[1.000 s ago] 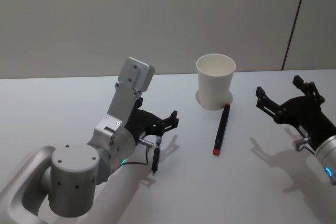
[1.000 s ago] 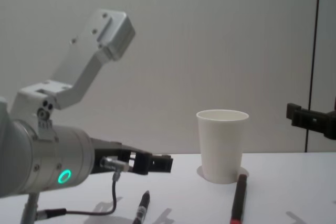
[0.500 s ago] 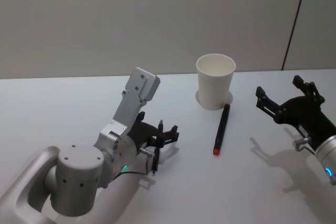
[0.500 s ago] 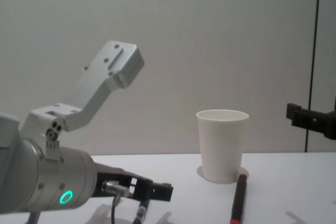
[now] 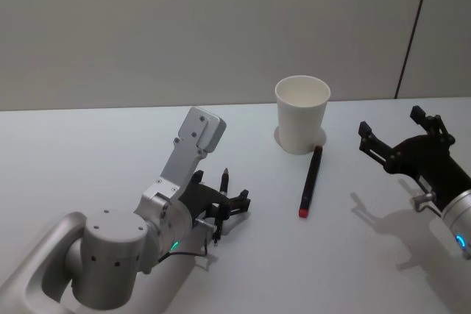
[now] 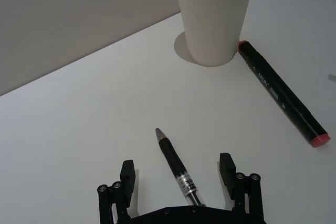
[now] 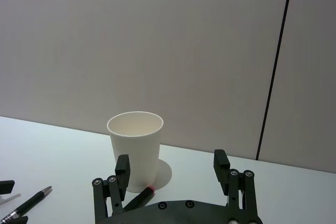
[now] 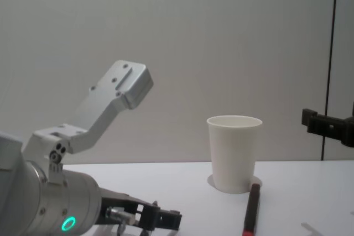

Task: Place the pen into the pen holder.

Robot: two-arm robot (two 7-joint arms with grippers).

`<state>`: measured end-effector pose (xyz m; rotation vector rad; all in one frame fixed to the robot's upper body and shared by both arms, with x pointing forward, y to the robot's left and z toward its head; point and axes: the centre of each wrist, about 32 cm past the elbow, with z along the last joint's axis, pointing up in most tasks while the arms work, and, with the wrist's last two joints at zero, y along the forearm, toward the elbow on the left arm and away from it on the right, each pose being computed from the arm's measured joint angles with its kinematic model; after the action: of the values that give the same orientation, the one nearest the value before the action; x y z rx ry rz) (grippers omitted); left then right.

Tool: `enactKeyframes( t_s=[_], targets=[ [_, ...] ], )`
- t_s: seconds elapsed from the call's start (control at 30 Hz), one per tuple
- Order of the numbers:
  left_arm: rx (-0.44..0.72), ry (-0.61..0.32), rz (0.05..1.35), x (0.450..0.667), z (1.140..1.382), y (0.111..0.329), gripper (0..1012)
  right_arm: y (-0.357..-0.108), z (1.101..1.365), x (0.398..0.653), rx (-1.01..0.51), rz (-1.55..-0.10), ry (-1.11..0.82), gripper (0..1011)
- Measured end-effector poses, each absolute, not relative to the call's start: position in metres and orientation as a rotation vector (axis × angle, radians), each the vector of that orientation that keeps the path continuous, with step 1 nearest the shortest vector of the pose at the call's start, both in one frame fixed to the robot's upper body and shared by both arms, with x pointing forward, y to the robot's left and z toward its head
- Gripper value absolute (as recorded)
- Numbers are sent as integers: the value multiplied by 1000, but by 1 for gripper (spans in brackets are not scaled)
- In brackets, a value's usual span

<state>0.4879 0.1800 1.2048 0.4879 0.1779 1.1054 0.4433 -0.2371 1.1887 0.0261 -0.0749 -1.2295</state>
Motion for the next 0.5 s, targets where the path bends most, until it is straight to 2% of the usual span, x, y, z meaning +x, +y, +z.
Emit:
enactKeyframes(
  t_s=[0.5],
  targets=[
    [489, 206, 1105, 491, 1195, 180, 1001, -237, 1189, 443, 26, -1229, -75, 1002]
  ],
)
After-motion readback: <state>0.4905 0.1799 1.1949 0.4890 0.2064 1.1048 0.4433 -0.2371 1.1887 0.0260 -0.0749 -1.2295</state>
